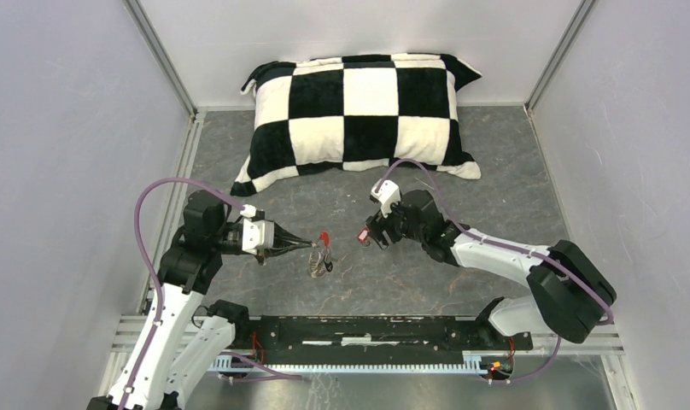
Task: Put the keys on the keyring
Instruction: Pick up the key from the center of the board.
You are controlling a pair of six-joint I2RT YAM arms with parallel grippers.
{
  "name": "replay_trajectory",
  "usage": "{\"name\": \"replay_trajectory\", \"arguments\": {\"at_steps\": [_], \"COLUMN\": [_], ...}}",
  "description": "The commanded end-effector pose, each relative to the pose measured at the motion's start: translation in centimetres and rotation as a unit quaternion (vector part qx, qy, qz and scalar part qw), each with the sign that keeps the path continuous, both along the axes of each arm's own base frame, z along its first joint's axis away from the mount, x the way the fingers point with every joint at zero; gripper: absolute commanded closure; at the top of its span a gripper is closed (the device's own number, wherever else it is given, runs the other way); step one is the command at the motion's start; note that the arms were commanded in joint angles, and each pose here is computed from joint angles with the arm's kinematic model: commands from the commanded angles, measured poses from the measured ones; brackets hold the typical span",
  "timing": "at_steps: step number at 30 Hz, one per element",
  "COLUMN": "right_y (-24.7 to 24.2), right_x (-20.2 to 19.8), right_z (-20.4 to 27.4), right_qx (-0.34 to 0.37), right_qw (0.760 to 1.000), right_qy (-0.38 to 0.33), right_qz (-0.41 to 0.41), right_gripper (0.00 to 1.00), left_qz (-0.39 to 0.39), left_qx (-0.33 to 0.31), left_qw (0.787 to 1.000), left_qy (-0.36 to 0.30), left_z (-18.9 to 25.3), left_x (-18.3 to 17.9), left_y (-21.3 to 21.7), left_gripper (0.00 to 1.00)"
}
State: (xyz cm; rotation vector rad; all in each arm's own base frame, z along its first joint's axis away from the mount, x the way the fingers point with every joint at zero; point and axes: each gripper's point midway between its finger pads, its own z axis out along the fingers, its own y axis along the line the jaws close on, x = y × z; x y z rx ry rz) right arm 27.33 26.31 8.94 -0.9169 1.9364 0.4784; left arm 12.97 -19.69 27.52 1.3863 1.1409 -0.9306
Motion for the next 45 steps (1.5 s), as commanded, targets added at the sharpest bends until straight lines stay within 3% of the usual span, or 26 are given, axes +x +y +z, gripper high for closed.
{"name": "replay_trajectory", "arguments": {"at_steps": [1, 2, 3, 4, 5, 10, 16, 19, 25, 37, 45], "right_y": [0.5, 0.2, -0.1, -0.5, -0.9, -4.0, -1.2, -0.5, -0.3, 0.8, -1.0], "right_x": [0.8, 1.1, 1.4, 1.5, 1.7, 3.4, 2.8, 2.1, 1.6, 0.9, -0.1], "right_z": [-0.2, -0.7, -0.9, -0.8, -0.3, 4.8, 3.8, 3.3, 2.0, 1.2, 1.6], "right_qx": [-0.008, -0.02, -0.025, -0.022, -0.014, 0.062, 0.026, 0.03, 0.024, 0.042, 0.042], "right_qw": [1.0, 1.0, 1.0, 0.999, 0.999, 0.98, 0.995, 0.996, 0.997, 0.998, 0.997], "right_qy": [-0.007, -0.005, -0.007, -0.014, -0.026, -0.078, -0.053, -0.047, -0.052, -0.034, -0.059], "right_qz": [0.007, -0.003, -0.014, -0.023, -0.037, -0.17, -0.084, -0.066, -0.042, -0.017, -0.028], "right_gripper": [0.27, 0.28, 0.22, 0.03, 0.02, 0.02, 0.02, 0.06, 0.05, 0.29, 0.15], "left_qz": [-0.016, -0.017, -0.018, -0.02, -0.021, -0.023, -0.039, -0.041, -0.032, -0.03, -0.02], "left_qx": [-0.014, -0.014, -0.015, -0.015, -0.016, -0.016, -0.019, -0.019, -0.016, -0.016, -0.009], "left_qw": [1.0, 1.0, 1.0, 1.0, 1.0, 0.999, 0.999, 0.999, 0.999, 0.999, 0.999], "left_qy": [-0.014, -0.014, -0.015, -0.014, -0.014, -0.025, -0.005, -0.001, 0.005, 0.014, 0.042], "left_z": [1.6, 1.6, 1.6, 1.6, 1.6, 2.3, 2.5, 2.2, 1.7, 1.8, 0.9], "left_x": [-0.8, -0.9, -1.0, -1.0, -1.0, -1.1, -1.1, -1.1, -1.1, -1.2, -0.2], "left_y": [-0.1, -0.1, -0.1, -0.2, -0.2, -0.1, -0.4, -0.4, -0.3, -0.3, -0.5], "left_gripper": [0.98, 0.98, 0.98, 0.98, 0.98, 0.98, 0.98, 0.98, 0.98, 0.98, 0.98]}}
